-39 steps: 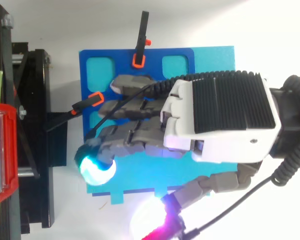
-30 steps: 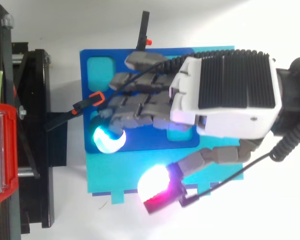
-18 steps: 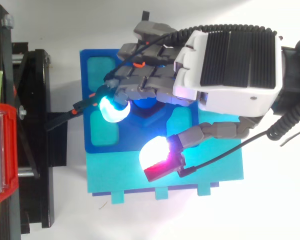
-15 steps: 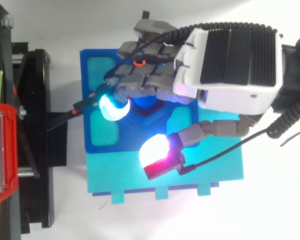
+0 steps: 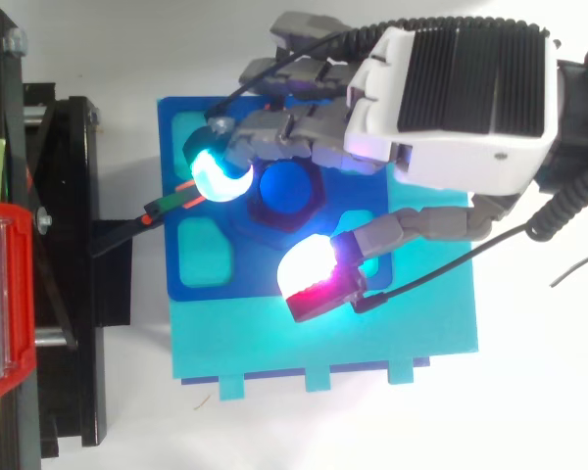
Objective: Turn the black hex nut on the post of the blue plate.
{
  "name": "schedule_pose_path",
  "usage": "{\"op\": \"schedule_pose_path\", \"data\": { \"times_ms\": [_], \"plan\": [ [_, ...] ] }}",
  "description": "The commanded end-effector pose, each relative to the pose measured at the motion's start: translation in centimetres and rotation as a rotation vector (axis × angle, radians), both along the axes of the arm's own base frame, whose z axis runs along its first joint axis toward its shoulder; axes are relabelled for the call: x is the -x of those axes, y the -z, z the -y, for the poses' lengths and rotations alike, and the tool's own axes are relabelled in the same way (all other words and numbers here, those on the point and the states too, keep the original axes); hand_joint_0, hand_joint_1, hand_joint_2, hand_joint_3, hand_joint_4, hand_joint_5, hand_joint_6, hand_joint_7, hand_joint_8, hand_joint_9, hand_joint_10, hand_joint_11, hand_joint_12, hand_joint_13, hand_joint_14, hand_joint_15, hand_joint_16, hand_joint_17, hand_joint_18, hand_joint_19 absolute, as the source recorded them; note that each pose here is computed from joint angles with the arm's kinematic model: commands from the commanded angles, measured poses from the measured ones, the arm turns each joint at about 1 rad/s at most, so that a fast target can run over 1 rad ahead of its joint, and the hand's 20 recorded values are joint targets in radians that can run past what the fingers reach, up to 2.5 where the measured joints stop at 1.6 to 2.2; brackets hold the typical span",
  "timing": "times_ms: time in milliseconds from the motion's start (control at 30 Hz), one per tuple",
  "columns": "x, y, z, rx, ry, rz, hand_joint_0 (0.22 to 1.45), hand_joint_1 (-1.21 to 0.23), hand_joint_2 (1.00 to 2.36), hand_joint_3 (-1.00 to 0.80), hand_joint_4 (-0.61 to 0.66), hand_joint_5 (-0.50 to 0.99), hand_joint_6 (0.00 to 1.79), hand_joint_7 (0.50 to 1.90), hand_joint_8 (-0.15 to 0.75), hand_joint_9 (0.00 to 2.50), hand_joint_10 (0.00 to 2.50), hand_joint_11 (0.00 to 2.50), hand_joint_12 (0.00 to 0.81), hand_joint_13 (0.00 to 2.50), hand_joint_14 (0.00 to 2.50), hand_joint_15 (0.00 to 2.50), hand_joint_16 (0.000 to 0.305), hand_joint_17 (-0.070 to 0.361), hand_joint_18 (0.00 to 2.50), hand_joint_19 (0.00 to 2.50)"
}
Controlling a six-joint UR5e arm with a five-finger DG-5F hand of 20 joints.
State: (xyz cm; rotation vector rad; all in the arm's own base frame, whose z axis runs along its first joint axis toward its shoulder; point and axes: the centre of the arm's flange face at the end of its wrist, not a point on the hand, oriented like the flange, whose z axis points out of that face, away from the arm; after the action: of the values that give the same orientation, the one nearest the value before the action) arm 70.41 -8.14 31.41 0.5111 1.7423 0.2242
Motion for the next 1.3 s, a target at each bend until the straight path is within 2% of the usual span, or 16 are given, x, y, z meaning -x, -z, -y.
{"op": "schedule_pose_path", "data": {
  "times_ms": [0, 100, 167, 200, 333, 367, 500, 600, 800, 867, 900, 1067, 1100, 1167, 1200, 1267],
  "plan": [
    [0.2, 0.0, 0.8, -0.002, -0.001, -0.009, 0.52, -0.5, 1.0, -0.5, 0.25, -0.15, 0.5, 0.78, 0.254, 0.63, 0.0, 0.01, 0.339, 0.36, 0.0, 0.03, 0.049, 0.111, 0.05, 0.05],
    [0.3, 0.2, 1.3, 0.0, -0.006, -0.016, 0.52, -0.5, 1.0, -0.5, 0.25, -0.15, 0.5, 0.78, 0.254, 0.63, 0.0, 0.02, 0.338, 0.36, 0.0, 0.03, 0.049, 0.111, 0.05, 0.05],
    [0.5, 0.1, 2.5, 0.012, -0.012, -0.017, 0.52, -0.5, 1.0, -0.5, 0.25, -0.15, 0.5, 0.78, 0.253, 0.63, 0.0, 0.02, 0.338, 0.36, 0.0, 0.03, 0.049, 0.111, 0.05, 0.05],
    [0.6, 0.1, 2.7, 0.016, -0.014, -0.02, 0.52, -0.5, 1.0, -0.5, 0.25, -0.15, 0.5, 0.78, 0.253, 0.63, 0.0, 0.02, 0.339, 0.36, 0.0, 0.03, 0.049, 0.111, 0.06, 0.05],
    [0.4, -1.1, 3.7, 0.028, -0.016, -0.01, 0.52, -0.5, 1.0, -0.5, 0.25, -0.15, 0.5, 0.78, 0.254, 0.63, 0.0, 0.01, 0.339, 0.36, 0.0, 0.03, 0.049, 0.111, 0.06, 0.05],
    [0.3, -2.3, 4.3, 0.039, -0.021, -0.018, 0.52, -0.5, 1.0, -0.5, 0.25, -0.15, 0.5, 0.78, 0.252, 0.63, 0.0, 0.02, 0.339, 0.36, 0.0, 0.03, 0.049, 0.111, 0.06, 0.05],
    [0.3, -3.5, 4.5, 0.062, -0.027, -0.027, 0.53, -0.5, 1.0, -0.5, 0.25, -0.15, 0.5, 0.78, 0.253, 0.63, 0.0, 0.01, 0.337, 0.36, 0.0, 0.02, 0.05, 0.112, 0.06, 0.05],
    [0.2, -3.6, 4.4, 0.07, -0.027, -0.024, 0.52, -0.5, 1.0, -0.5, 0.25, -0.15, 0.5, 0.78, 0.252, 0.63, 0.0, 0.01, 0.337, 0.36, 0.0, 0.03, 0.05, 0.112, 0.07, 0.05],
    [-0.4, -3.6, 3.5, 0.082, -0.04, 0.005, 0.53, -0.5, 1.0, -0.5, 0.25, -0.15, 0.5, 0.78, 0.254, 0.63, 0.0, 0.01, 0.338, 0.37, 0.0, 0.02, 0.05, 0.112, 0.07, 0.05],
    [-1.0, -3.3, 2.9, 0.086, -0.048, 0.026, 0.53, -0.5, 1.0, -0.5, 0.25, -0.15, 0.5, 0.78, 0.256, 0.64, 0.0, 0.02, 0.339, 0.37, 0.0, 0.02, 0.05, 0.112, 0.08, 0.06],
    [-1.3, -2.6, 2.6, 0.088, -0.048, 0.026, 0.52, -0.5, 1.0, -0.5, 0.25, -0.15, 0.5, 0.78, 0.253, 0.64, 0.0, 0.01, 0.339, 0.38, 0.0, 0.03, 0.05, 0.112, 0.08, 0.06],
    [-2.1, -1.7, 1.7, 0.09, -0.062, 0.04, 0.53, -0.5, 1.0, -0.5, 0.25, -0.15, 0.5, 0.78, 0.254, 0.64, 0.0, 0.02, 0.339, 0.38, 0.0, 0.03, 0.05, 0.112, 0.09, 0.06],
    [-2.4, -1.5, 1.0, 0.089, -0.071, 0.05, 0.53, -0.5, 1.0, -0.5, 0.25, -0.15, 0.5, 0.78, 0.255, 0.64, 0.0, 0.02, 0.339, 0.38, 0.0, 0.03, 0.05, 0.112, 0.09, 0.05],
    [-2.6, -1.6, 0.4, 0.089, -0.078, 0.064, 0.52, -0.5, 1.0, -0.5, 0.25, -0.15, 0.5, 0.78, 0.255, 0.64, 0.0, 0.01, 0.34, 0.38, 0.0, 0.03, 0.05, 0.113, 0.09, 0.06],
    [-2.7, -1.8, -0.3, 0.088, -0.087, 0.072, 0.52, -0.5, 1.0, -0.5, 0.25, -0.15, 0.5, 0.78, 0.255, 0.64, 0.0, 0.02, 0.34, 0.38, 0.0, 0.04, 0.05, 0.113, 0.09, 0.05],
    [-2.8, -1.7, -1.1, 0.086, -0.097, 0.071, 0.52, -0.49, 1.0, -0.5, 0.25, -0.15, 0.5, 0.78, 0.256, 0.64, 0.0, 0.02, 0.342, 0.38, 0.0, 0.04, 0.051, 0.114, 0.09, 0.05]
  ]
}}
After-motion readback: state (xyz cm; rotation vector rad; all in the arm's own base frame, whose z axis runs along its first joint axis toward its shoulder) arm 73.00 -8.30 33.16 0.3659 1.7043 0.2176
